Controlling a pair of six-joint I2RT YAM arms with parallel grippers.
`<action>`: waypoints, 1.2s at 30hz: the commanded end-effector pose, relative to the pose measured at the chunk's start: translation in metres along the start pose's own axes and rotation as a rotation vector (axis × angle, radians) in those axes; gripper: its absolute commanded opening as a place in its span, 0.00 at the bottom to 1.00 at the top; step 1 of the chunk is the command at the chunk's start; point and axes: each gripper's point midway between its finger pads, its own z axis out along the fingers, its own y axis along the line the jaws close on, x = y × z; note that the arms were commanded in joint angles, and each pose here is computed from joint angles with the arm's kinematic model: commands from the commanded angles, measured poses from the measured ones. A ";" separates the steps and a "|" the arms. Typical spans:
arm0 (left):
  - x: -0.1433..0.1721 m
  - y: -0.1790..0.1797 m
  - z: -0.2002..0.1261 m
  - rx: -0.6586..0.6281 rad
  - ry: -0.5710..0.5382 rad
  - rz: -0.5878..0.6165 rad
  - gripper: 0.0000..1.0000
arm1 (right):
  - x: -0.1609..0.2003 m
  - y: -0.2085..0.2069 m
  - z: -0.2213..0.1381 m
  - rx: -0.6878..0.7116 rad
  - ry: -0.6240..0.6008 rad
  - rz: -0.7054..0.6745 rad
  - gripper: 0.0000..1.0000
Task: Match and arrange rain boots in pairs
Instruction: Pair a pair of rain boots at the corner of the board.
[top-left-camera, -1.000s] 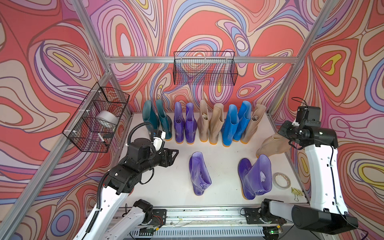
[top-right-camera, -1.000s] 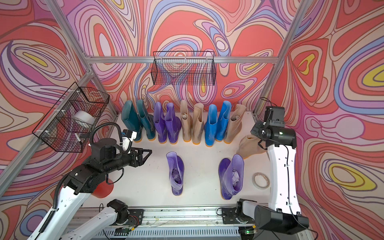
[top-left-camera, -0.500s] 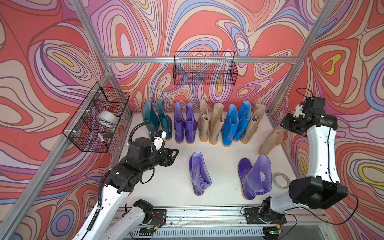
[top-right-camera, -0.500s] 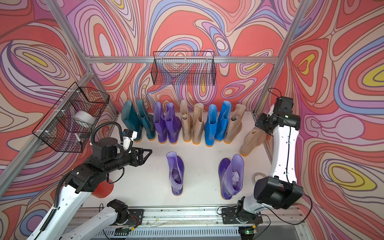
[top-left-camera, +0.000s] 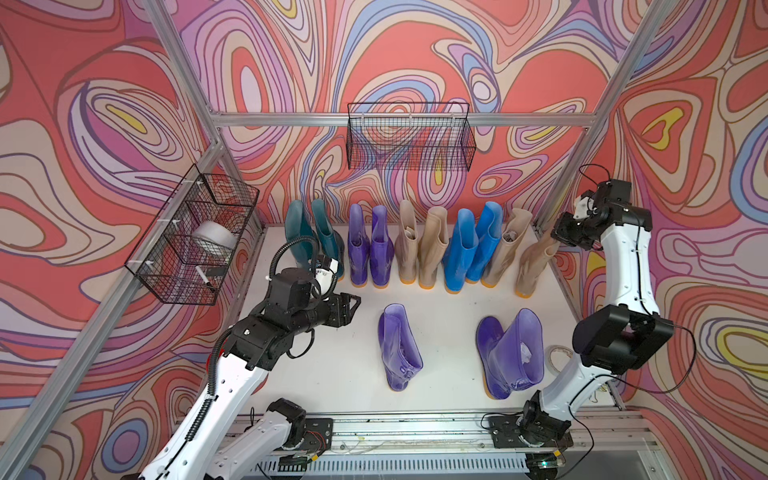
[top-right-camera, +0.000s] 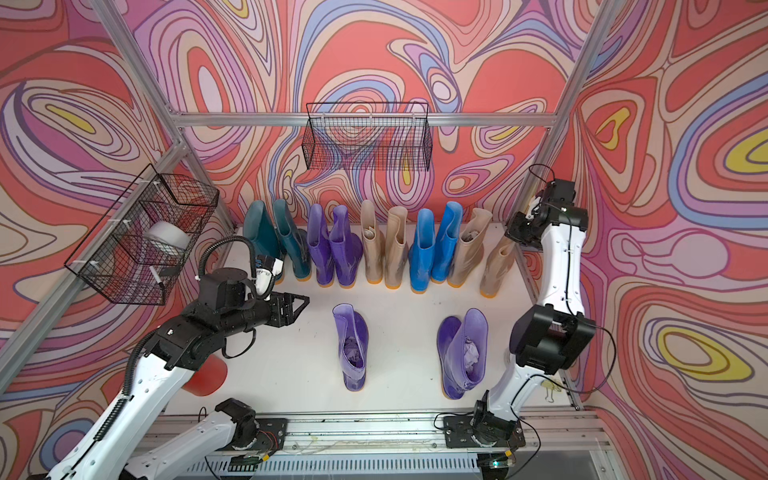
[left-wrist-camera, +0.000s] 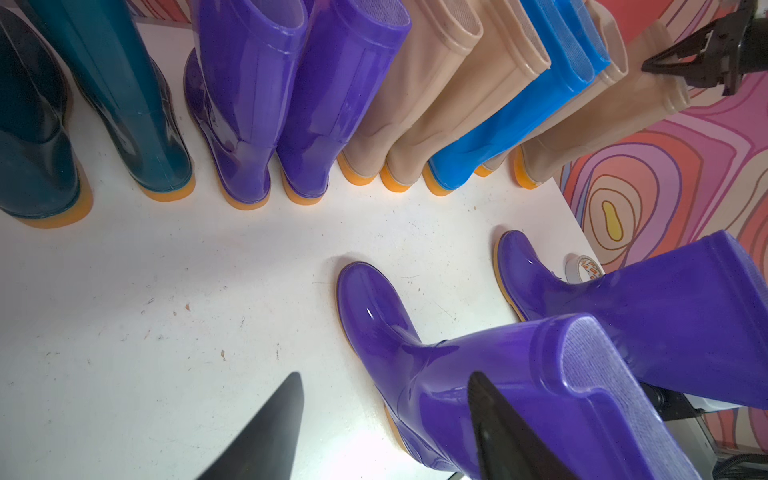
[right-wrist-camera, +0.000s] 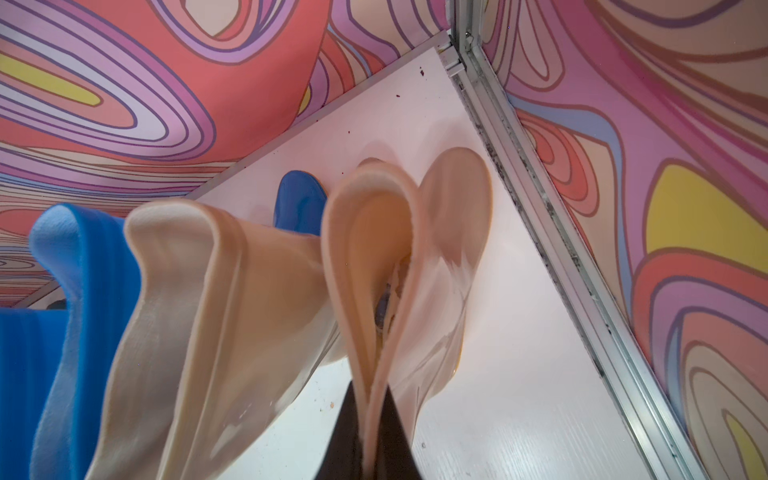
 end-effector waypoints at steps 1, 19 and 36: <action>-0.016 -0.010 -0.006 0.030 -0.049 0.018 0.65 | -0.030 0.019 -0.022 -0.062 -0.127 -0.067 0.00; -0.011 -0.007 -0.014 0.015 -0.060 0.024 0.65 | -0.006 0.022 -0.012 -0.075 -0.194 -0.099 0.00; -0.007 -0.005 -0.015 0.012 -0.060 0.015 0.65 | 0.002 0.035 0.007 -0.028 -0.179 -0.158 0.12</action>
